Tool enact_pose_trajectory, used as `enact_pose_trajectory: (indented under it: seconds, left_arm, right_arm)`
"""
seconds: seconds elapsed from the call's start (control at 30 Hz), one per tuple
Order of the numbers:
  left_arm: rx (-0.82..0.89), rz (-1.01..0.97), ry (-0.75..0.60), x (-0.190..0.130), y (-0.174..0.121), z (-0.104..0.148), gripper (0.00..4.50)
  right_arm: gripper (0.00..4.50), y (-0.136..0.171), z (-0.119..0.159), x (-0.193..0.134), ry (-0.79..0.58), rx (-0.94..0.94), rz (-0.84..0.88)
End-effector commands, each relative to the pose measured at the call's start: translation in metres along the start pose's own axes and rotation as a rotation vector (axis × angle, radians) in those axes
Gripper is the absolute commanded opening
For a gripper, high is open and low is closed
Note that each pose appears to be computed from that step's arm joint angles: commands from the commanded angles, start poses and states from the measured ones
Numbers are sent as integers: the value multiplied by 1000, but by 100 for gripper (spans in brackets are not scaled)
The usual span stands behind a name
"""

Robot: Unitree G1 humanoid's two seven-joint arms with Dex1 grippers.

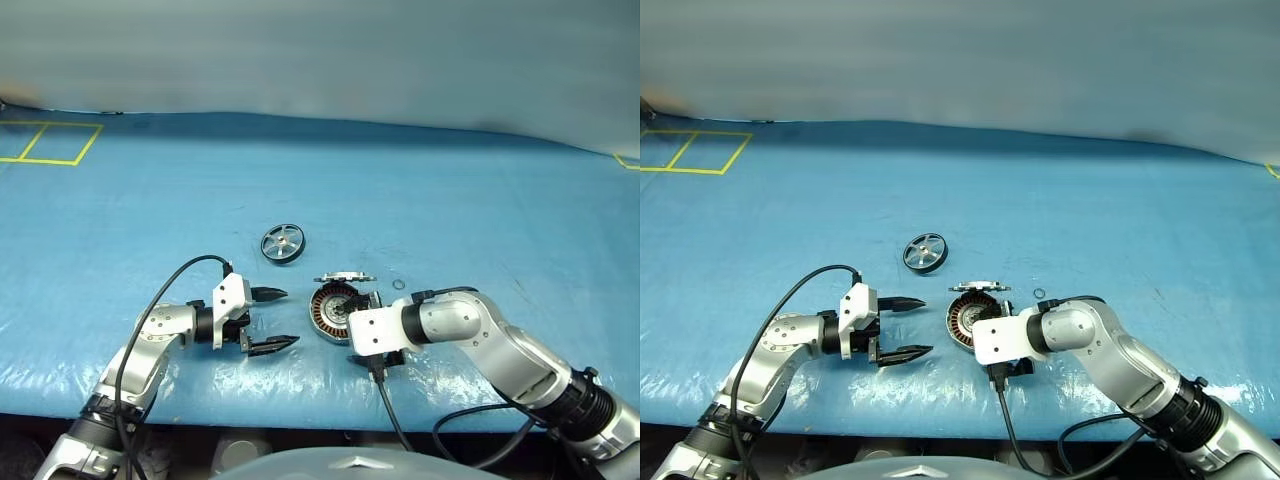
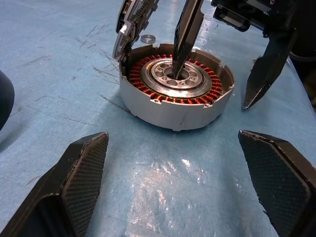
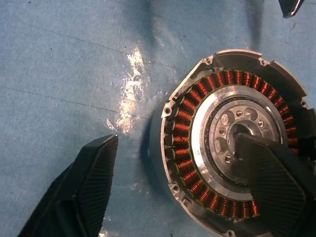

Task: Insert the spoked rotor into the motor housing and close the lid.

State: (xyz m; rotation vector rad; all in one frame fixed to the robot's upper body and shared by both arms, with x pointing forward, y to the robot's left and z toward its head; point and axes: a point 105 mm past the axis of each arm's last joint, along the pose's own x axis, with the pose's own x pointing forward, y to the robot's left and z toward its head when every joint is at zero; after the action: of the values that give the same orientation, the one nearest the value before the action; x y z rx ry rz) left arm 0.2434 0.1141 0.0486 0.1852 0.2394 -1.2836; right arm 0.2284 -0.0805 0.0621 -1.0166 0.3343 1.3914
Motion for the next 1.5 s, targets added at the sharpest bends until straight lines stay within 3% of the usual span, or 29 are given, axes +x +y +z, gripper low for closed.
enact_pose_trajectory:
  seconds: [0.03, 0.13, 1.1, 1.5]
  left_arm:
    - [52, -3, -28, 0, 0, 11, 450]
    - [57, -7, -27, 0, -1, 11, 450]
    - [72, -37, -20, 1, -10, 10, 450]
    - [76, -35, -22, 2, -10, 10, 450]
  right_arm:
    - [291, 2, -14, 4, 62, 31, -2]
    - [210, 1, -11, 7, 49, 66, -7]
    - [210, -22, -35, 4, 168, 98, -102]
    - [210, -26, -30, 3, 147, 54, -115]
